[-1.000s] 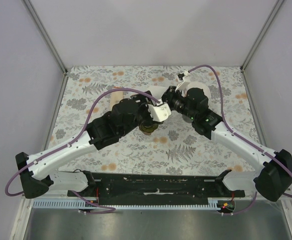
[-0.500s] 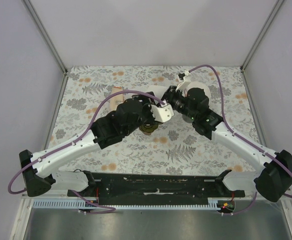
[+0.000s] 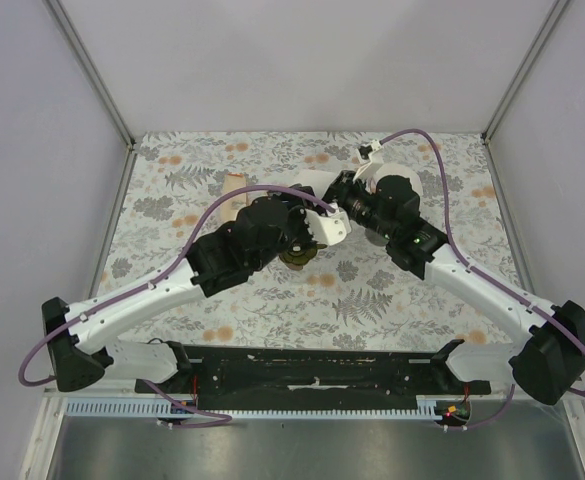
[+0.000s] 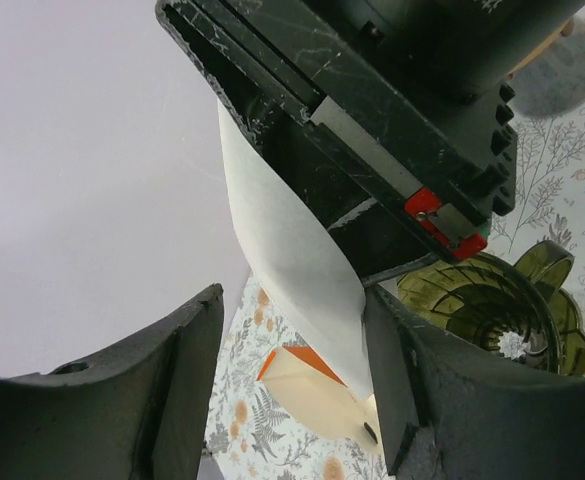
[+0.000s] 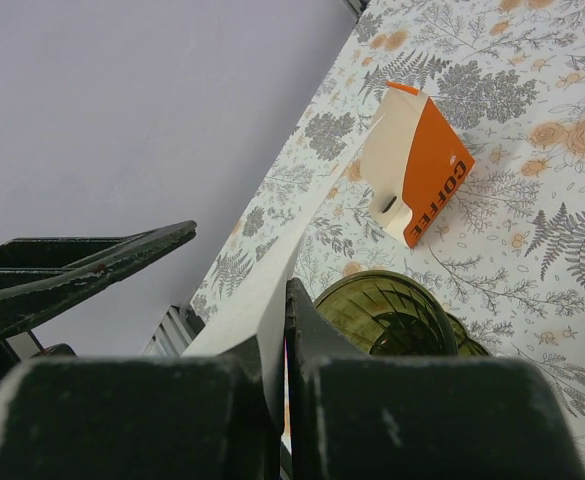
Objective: Place the coffee filter in the dripper
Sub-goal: Place the coffee filter in the coffee dripper.
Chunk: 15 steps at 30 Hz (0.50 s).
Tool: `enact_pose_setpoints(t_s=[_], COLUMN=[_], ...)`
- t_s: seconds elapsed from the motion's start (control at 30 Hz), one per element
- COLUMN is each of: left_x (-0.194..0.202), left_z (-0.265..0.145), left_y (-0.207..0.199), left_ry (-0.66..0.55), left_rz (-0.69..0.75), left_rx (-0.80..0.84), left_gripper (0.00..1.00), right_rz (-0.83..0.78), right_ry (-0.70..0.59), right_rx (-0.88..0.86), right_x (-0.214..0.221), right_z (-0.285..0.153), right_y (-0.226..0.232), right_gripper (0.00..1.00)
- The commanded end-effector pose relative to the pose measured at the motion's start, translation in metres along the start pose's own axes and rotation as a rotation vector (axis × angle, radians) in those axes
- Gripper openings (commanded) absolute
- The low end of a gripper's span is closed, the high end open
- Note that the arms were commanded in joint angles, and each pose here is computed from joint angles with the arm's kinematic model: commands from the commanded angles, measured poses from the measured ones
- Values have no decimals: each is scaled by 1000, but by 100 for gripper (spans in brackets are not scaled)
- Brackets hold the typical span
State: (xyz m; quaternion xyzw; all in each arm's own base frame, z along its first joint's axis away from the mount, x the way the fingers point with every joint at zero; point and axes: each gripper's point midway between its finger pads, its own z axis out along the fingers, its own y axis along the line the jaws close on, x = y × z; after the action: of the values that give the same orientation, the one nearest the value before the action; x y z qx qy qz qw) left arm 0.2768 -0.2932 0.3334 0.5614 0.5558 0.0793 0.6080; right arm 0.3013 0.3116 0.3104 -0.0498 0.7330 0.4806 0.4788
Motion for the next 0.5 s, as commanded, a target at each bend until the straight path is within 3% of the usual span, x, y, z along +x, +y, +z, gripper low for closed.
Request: enact_pose_setpoints(t_s=[0.0, 0.13, 0.27, 0.37, 0.47], left_x=[-2, 5, 1, -2, -3], left_z=[3, 9, 12, 13, 15], left_y=[15, 21, 53, 52, 51], left_ry=[11, 52, 56, 51, 51], left_rz=[34, 70, 85, 91, 62], left_rx=[-58, -80, -176, -162, -157], left_gripper=[64, 61, 51, 48, 38], right_rz=[-19, -21, -24, -21, -22], right_ry=[-61, -65, -72, -67, -63], right_rx=[-76, -71, -47, -56, -63], right_x=[-22, -23, -22, -20, -19], right_z=[-6, -8, -10, -8, -8], right_y=[25, 25, 19, 19, 20], right_gripper=[0, 0, 0, 0, 0])
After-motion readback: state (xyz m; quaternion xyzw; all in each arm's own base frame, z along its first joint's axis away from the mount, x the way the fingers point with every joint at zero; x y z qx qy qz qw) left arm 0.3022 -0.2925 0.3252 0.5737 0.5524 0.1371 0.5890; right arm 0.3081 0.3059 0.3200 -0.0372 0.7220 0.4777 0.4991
